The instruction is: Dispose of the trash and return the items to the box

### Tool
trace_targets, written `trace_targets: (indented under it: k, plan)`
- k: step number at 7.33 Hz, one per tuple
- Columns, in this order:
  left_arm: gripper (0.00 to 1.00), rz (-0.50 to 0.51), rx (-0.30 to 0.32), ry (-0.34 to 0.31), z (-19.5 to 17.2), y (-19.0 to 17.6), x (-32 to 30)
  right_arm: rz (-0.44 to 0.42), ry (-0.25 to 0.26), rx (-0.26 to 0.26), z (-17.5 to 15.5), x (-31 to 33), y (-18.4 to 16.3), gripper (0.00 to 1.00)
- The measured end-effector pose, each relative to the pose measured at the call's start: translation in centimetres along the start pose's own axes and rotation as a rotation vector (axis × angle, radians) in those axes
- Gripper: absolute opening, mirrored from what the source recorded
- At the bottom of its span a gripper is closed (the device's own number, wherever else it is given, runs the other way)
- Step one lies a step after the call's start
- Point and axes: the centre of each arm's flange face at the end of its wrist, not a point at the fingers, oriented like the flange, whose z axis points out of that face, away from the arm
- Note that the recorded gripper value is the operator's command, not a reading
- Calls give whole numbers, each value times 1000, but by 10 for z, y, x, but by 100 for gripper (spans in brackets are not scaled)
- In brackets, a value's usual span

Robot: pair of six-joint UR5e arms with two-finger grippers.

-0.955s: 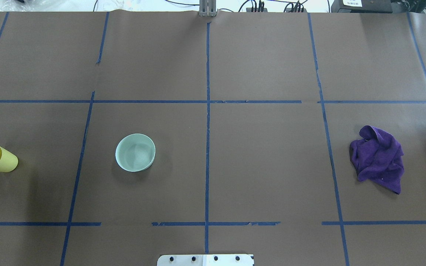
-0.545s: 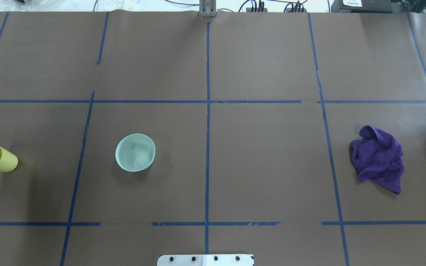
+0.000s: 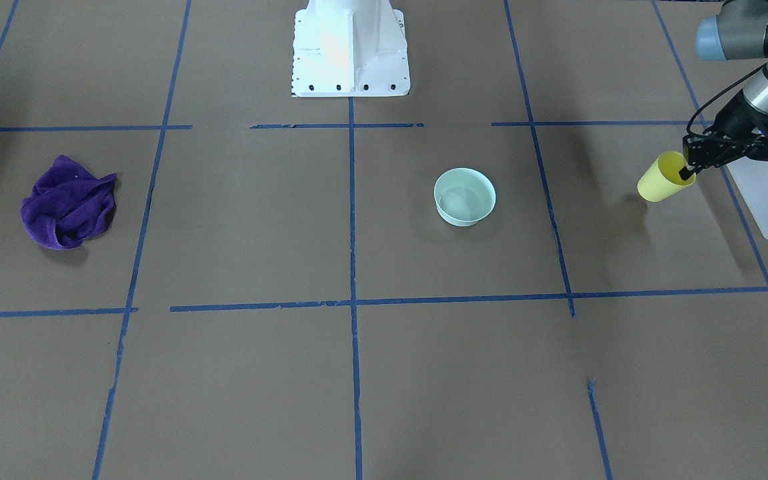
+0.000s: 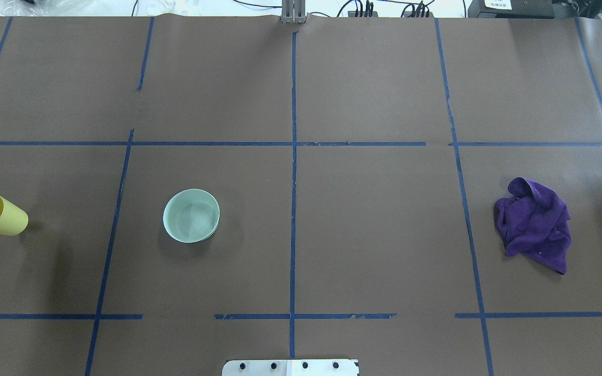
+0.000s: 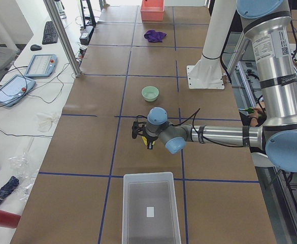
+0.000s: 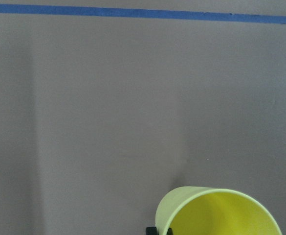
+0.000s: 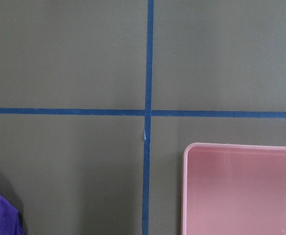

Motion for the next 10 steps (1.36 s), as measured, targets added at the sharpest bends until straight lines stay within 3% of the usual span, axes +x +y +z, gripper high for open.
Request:
trace_targets:
  k: [3,5,7,10]
  plan:
    - [0,2,-32,42,-14,-4,16,-18,-17,-31,30,-29,9,100]
    - [0,-7,-36,49,-24,-8,23,21,-55,-8,62,-79,10,100]
    - [0,-19,-24,43,-32,-12,19,57,-88,-16,103,-140,20,100]
    - [0,24,-6,-9,-59,-31,9,36,-84,-52,153,-207,42,100]
